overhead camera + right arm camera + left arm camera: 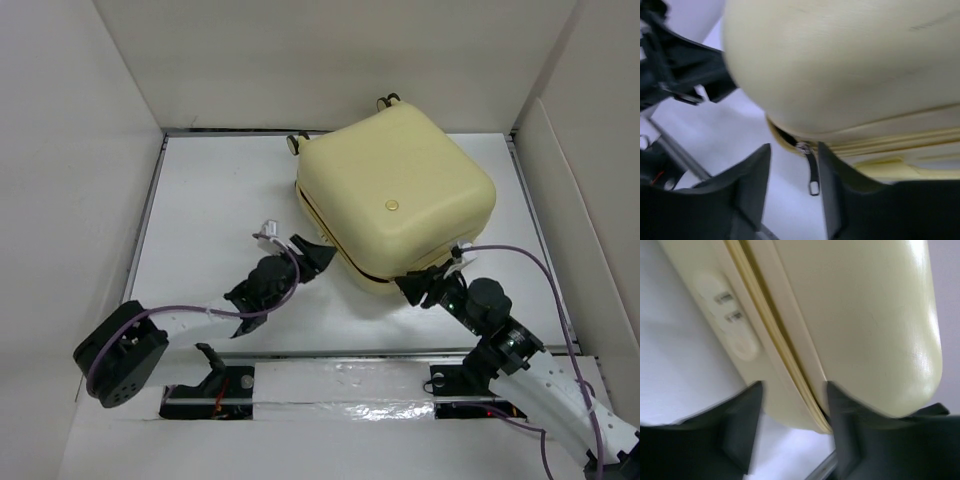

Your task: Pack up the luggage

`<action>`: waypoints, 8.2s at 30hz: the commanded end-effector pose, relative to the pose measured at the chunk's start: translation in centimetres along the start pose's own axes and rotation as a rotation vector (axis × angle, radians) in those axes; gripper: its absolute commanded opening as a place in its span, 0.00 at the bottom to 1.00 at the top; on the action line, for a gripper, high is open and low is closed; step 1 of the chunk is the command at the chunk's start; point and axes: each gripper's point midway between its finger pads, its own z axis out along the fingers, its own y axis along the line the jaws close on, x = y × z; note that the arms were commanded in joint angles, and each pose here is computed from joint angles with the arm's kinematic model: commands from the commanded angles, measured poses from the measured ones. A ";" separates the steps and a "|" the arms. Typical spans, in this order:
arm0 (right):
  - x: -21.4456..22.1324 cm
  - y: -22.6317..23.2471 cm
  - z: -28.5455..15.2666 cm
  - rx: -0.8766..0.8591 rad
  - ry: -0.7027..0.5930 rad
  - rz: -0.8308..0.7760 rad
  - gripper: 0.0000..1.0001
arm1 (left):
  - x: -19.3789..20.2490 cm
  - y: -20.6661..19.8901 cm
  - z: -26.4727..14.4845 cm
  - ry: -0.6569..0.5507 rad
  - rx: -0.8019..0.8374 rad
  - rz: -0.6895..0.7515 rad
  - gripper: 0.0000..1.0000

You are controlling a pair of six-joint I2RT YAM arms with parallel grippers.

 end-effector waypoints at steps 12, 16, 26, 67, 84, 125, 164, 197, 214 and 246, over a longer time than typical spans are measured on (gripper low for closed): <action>-5.7 -0.3 0.1 0.083 -0.105 -0.017 0.62 | -22.8 -1.0 8.3 -0.208 0.026 -0.049 0.98; -5.5 0.7 -0.7 0.027 -0.109 -0.031 0.78 | -23.9 2.6 13.8 -0.117 -0.016 -0.105 0.99; -3.5 2.2 -0.7 -0.087 -0.009 -0.099 0.92 | -26.1 0.1 18.9 -0.117 0.162 -0.152 0.99; -6.0 -5.4 0.2 0.226 -0.097 -0.083 0.34 | -34.4 -7.9 5.3 -0.467 0.449 -0.112 0.00; -7.6 0.0 6.6 -0.104 0.030 -0.182 0.53 | -30.6 2.0 -5.9 -0.635 0.142 -0.181 0.00; -0.5 -2.4 4.3 -0.379 -0.047 -0.230 0.54 | -27.4 7.0 -4.8 -0.534 -0.042 -0.233 0.00; 2.1 -4.4 4.6 -0.214 0.011 -0.149 0.29 | -28.0 6.4 -4.4 -0.541 -0.001 -0.240 0.07; 0.1 -4.7 5.6 -0.190 -0.022 -0.213 0.53 | -27.9 6.9 -4.0 -0.536 -0.014 -0.241 0.03; -0.4 -3.1 5.9 -0.271 -0.052 -0.237 0.00 | -27.6 7.6 -4.1 -0.539 -0.032 -0.240 0.02; -1.6 -3.5 8.3 0.072 0.115 -0.183 0.00 | -16.7 2.7 -10.7 -0.342 0.087 0.268 0.00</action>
